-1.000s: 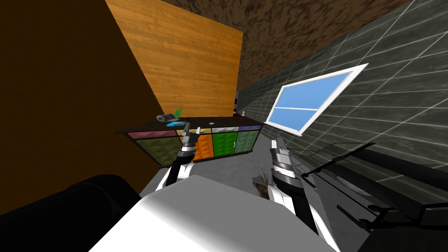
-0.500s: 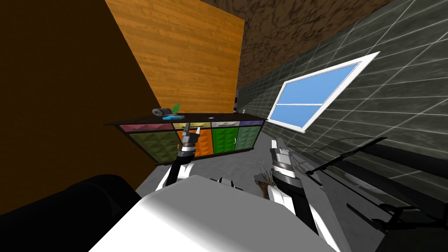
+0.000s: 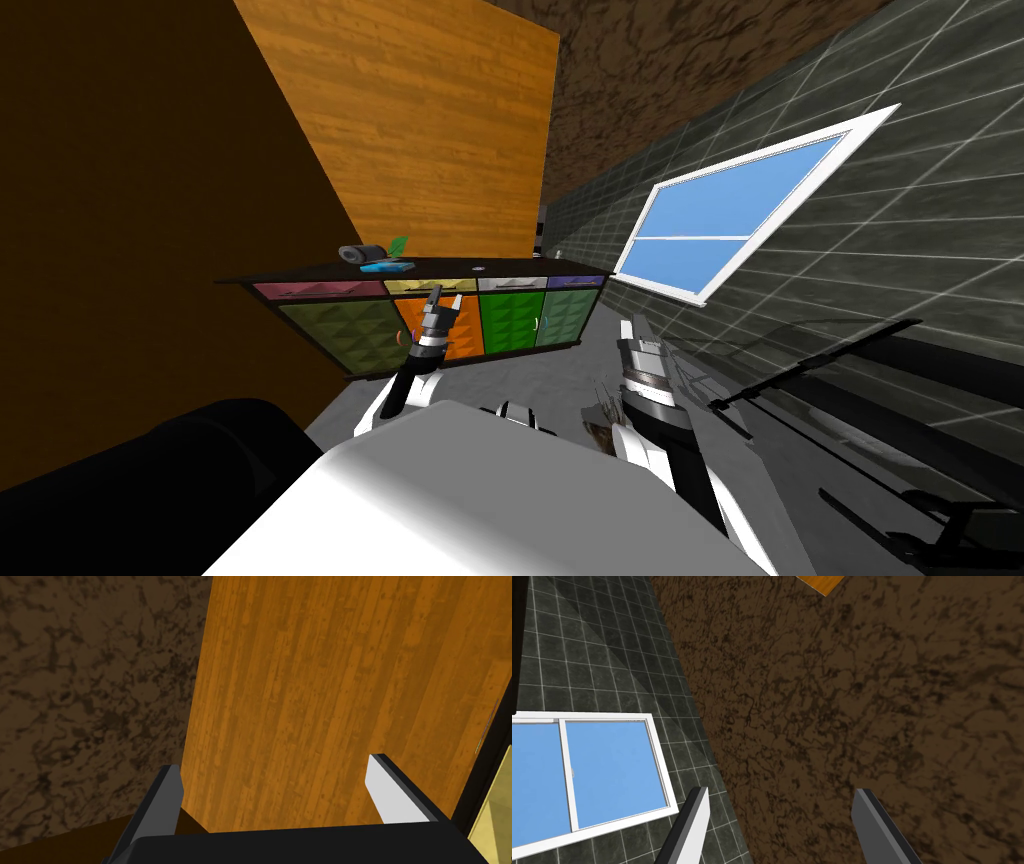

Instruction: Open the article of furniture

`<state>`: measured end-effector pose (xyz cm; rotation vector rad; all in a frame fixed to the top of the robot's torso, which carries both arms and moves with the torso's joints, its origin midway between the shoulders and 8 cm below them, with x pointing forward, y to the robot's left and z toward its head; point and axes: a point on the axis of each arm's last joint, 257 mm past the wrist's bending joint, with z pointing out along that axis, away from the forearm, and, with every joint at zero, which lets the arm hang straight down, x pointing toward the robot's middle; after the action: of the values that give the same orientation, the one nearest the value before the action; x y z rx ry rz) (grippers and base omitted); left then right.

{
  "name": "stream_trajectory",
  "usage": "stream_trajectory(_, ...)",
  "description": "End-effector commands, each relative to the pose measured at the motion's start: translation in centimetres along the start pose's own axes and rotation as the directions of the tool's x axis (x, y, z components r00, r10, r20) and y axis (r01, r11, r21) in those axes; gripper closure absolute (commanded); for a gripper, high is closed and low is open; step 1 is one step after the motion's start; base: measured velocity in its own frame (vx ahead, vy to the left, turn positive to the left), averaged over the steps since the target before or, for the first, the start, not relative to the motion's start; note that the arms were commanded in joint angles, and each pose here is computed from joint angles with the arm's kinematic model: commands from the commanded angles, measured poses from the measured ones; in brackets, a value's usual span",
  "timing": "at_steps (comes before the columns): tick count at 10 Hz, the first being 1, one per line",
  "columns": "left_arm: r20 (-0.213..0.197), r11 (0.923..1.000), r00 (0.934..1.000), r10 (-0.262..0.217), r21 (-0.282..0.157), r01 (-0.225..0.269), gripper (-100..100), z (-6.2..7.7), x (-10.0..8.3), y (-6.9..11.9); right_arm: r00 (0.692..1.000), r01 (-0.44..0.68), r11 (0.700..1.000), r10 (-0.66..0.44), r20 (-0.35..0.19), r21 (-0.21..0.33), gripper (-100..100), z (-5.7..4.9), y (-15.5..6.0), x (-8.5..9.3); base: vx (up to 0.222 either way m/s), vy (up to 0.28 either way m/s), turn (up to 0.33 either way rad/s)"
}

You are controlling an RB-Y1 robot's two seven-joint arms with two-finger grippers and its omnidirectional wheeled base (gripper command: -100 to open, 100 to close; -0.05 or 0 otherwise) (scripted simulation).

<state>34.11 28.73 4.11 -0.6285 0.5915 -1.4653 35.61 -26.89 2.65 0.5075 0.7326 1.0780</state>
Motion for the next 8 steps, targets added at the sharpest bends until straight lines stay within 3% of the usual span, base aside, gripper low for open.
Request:
stream_trajectory(1,-0.007,0.9998,1.0,-0.002,-0.019,0.001,-100,-0.6,-0.5,1.4,1.0,0.0,1.0,0.0,0.0,0.0,0,0.0,0.0,0.0,0.117,-0.065,0.025)
stream_trajectory(8,0.062,0.9966,0.9975,-0.033,-0.074,0.037,-100,-2.9,-3.1,6.3,1.0,0.0,1.0,0.0,0.0,0.0,0,0.0,0.0,0.0,0.164,-0.082,0.032)
